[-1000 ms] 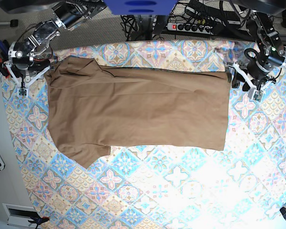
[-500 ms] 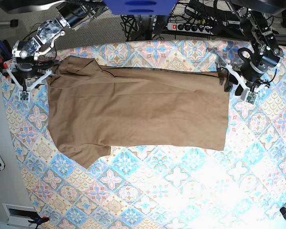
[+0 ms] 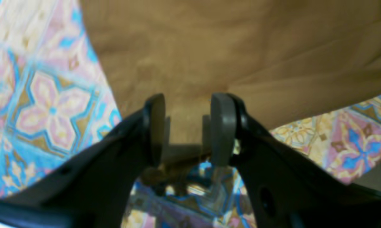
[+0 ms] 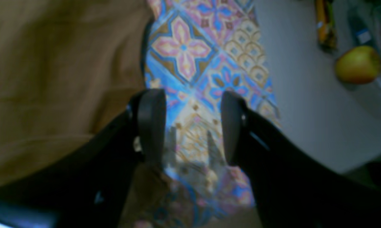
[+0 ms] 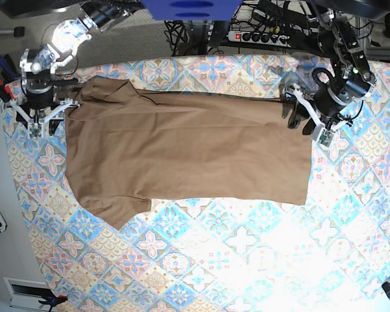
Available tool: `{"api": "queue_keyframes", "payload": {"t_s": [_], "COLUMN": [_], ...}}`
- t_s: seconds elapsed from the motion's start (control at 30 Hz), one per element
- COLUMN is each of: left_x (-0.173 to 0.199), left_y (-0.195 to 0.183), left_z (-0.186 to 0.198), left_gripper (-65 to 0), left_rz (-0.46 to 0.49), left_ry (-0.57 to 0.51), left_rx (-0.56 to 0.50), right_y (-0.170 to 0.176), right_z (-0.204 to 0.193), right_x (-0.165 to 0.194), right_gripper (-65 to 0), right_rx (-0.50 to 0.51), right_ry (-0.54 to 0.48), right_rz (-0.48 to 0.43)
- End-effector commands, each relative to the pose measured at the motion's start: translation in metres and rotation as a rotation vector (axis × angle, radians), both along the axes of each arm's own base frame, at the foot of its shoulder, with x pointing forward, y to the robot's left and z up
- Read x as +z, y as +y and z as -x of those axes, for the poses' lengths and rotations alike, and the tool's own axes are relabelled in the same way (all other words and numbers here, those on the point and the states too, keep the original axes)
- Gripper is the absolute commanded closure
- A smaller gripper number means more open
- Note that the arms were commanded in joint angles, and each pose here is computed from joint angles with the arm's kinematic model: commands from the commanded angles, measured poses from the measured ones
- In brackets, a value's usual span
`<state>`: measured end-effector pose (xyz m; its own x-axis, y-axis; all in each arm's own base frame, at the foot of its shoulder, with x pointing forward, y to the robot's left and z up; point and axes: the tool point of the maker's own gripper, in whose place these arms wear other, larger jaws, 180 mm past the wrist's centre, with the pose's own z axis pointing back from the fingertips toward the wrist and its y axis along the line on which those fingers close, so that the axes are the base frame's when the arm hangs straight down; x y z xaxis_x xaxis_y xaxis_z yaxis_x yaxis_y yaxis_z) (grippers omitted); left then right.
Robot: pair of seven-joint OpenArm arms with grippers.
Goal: Layout the t-shirt on the table in an organized manner, then fold the t-shirt properly
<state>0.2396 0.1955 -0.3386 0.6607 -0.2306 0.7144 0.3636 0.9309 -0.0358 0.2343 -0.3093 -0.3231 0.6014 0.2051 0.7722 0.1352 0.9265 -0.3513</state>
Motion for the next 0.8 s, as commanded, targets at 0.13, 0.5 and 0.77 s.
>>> {"api": "queue_keyframes", "payload": {"t_s": [0.13, 0.5, 0.77], "left_x": [0.008, -0.010, -0.010], "left_y": [-0.009, -0.034, -0.032], "left_z": [-0.009, -0.005, -0.005], "left_gripper": [-23.8, -23.8, -23.8], "left_rz": [-0.001, -0.068, -0.075], "left_ry": [-0.036, 0.015, 0.016], "left_rx": [-0.035, -0.091, -0.090], "right_y": [0.014, 0.040, 0.044], "right_z": [0.026, 0.065, 0.061], "right_x": [-0.002, -0.027, -0.023], "right_gripper": [-26.6, -26.6, -26.6], "right_rx": [0.037, 0.087, 0.106], "right_ry": [-0.056, 0.020, -0.007], "right_rz": [-0.095, -0.206, -0.209]}}
